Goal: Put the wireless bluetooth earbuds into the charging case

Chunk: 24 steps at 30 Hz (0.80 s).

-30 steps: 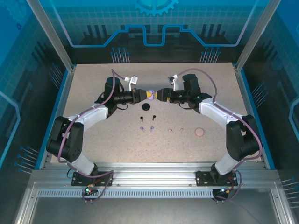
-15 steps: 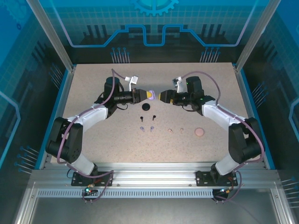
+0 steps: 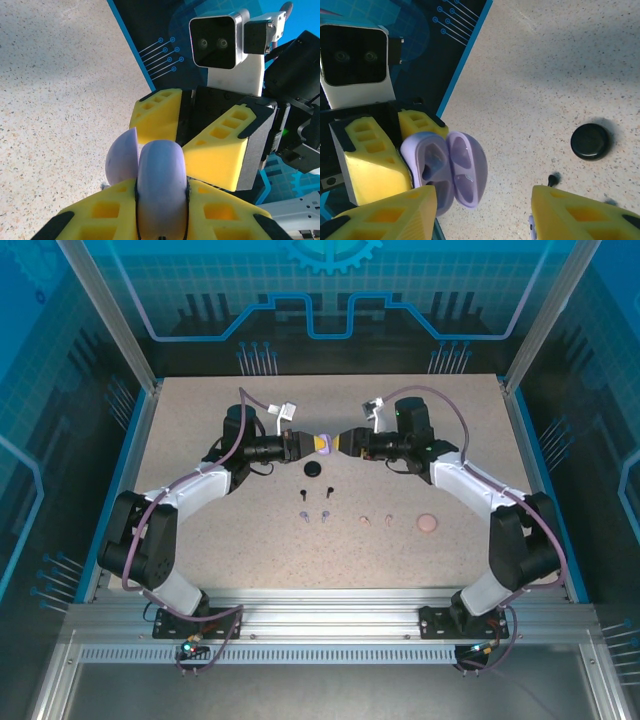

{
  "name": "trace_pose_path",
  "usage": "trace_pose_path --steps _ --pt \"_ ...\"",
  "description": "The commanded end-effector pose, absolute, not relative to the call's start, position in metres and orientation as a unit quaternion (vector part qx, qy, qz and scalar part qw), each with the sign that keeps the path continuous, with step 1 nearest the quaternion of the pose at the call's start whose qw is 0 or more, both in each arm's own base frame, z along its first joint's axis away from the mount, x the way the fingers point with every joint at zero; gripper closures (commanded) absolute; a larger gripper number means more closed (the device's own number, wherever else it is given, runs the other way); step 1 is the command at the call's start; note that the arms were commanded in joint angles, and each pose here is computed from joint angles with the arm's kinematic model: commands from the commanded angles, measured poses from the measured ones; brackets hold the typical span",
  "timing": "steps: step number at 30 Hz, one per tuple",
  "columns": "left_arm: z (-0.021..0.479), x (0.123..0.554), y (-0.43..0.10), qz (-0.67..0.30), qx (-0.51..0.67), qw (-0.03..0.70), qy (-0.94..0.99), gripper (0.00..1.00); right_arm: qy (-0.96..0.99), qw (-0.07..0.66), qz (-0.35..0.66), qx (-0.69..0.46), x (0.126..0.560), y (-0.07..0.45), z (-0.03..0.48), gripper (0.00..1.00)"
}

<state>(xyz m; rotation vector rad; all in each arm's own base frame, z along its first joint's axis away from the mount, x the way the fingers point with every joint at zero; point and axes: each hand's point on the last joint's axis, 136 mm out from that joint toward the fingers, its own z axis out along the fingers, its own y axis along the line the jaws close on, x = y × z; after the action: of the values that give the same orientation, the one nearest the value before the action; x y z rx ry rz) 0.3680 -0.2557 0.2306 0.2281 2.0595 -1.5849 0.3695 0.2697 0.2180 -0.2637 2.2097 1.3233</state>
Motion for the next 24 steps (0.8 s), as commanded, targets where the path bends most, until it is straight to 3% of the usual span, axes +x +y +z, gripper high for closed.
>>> trace_pose_path --steps 1,11,24 --pt "0.254 0.361 -0.258 -0.597 0.116 0.281 0.743 1.00 0.815 0.269 0.501 -0.116 0.370 0.282 0.224 0.49" --pt "0.256 0.363 -0.258 -0.596 0.118 0.284 0.742 1.00 0.820 0.257 0.498 -0.115 0.366 0.284 0.210 0.55" --pt "0.256 0.365 -0.258 -0.593 0.119 0.285 0.743 1.00 0.822 0.247 0.499 -0.121 0.355 0.285 0.202 0.56"
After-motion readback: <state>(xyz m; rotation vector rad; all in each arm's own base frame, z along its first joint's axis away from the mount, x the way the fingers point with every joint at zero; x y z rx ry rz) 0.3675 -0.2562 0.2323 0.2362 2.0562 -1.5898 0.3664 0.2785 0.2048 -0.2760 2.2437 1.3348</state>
